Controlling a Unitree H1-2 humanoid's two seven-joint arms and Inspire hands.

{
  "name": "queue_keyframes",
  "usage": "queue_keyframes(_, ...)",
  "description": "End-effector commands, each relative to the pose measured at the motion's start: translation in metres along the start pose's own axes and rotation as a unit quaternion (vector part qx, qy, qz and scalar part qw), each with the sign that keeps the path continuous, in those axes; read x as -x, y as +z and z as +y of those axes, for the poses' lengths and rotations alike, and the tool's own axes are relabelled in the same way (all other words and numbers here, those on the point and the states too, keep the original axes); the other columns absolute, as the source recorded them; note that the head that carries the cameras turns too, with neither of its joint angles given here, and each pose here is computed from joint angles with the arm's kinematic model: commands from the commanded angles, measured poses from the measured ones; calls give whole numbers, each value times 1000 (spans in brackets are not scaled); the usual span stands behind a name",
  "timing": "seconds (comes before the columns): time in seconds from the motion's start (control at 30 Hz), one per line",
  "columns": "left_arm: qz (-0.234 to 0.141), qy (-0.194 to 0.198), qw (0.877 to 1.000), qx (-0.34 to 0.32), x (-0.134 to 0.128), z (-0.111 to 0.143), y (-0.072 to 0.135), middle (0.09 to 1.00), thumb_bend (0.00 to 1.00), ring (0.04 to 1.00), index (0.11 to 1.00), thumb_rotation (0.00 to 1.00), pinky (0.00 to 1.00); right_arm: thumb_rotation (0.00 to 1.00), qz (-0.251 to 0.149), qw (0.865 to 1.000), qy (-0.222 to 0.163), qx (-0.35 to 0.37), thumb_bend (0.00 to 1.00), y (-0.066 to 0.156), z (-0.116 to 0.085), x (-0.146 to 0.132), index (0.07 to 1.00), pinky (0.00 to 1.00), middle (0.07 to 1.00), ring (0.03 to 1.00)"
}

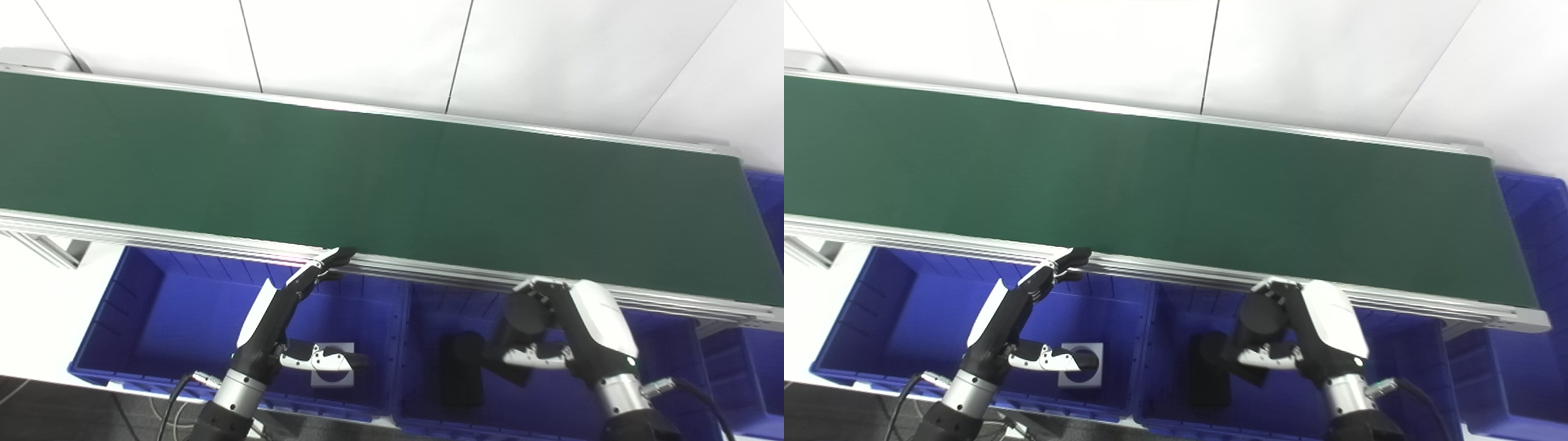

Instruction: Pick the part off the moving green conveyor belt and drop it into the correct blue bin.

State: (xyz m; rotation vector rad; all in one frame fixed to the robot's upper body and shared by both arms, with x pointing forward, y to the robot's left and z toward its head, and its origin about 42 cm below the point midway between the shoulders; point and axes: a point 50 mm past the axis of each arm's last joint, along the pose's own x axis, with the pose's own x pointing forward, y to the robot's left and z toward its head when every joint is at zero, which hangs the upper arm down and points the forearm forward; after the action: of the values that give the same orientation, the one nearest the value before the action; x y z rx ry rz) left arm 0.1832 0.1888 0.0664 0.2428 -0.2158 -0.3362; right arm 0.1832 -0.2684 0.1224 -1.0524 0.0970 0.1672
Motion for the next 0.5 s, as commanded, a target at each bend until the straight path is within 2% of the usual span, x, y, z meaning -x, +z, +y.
queue_keyframes(0.0, -21, -1, 1000, 0, -3, 2, 5, 864, 879, 851, 838, 260, 777, 0, -7, 1000, -14, 18, 521, -5, -11, -1, 526, 448, 460, 509)
queue_keyframes(0.13, -19, -4, 1000, -3, -2, 4, 3, 868, 874, 854, 844, 272, 780, 0, 15, 1000, 1, 25, 522, -12, -13, -4, 518, 483, 469, 536)
queue_keyframes(0.17, -18, -5, 1000, -3, -2, 4, 3, 868, 868, 853, 844, 271, 780, 82, 25, 999, 8, 27, 519, -13, -14, -5, 505, 529, 591, 601)
queue_keyframes(0.2, -17, -6, 1000, -2, -2, 5, 2, 868, 867, 854, 844, 271, 781, 124, 34, 999, 19, 25, 560, -14, -14, -6, 550, 561, 649, 644)
queue_keyframes(0.23, -17, -7, 1000, -2, -2, 5, 2, 869, 870, 855, 844, 273, 784, 182, 39, 999, 26, 24, 675, -15, -14, -6, 683, 619, 723, 715)
queue_keyframes(0.27, -17, -8, 1000, -2, -2, 5, 2, 869, 870, 855, 844, 273, 784, 188, 41, 998, 32, 27, 686, -14, -14, -5, 696, 624, 730, 722)
queue_keyframes(0.3, -17, -8, 1000, -3, -2, 6, 3, 868, 870, 856, 843, 270, 783, 272, 42, 998, 35, 30, 739, -13, -14, -5, 757, 705, 788, 792)
queue_keyframes(0.33, -18, -8, 1000, -4, -2, 6, 3, 868, 871, 856, 843, 270, 782, 294, 39, 998, 35, 36, 753, -12, -13, -3, 772, 726, 802, 809)
queue_keyframes(0.37, -18, -8, 1000, -5, -2, 6, 3, 868, 875, 855, 839, 267, 781, 379, 38, 998, 35, 40, 771, -11, -12, -2, 805, 832, 841, 861)
queue_keyframes(0.47, -17, -11, 1000, -7, -2, 7, 2, 867, 882, 855, 842, 283, 782, 489, 34, 998, 26, 39, 792, -5, -9, 1, 849, 923, 902, 924)
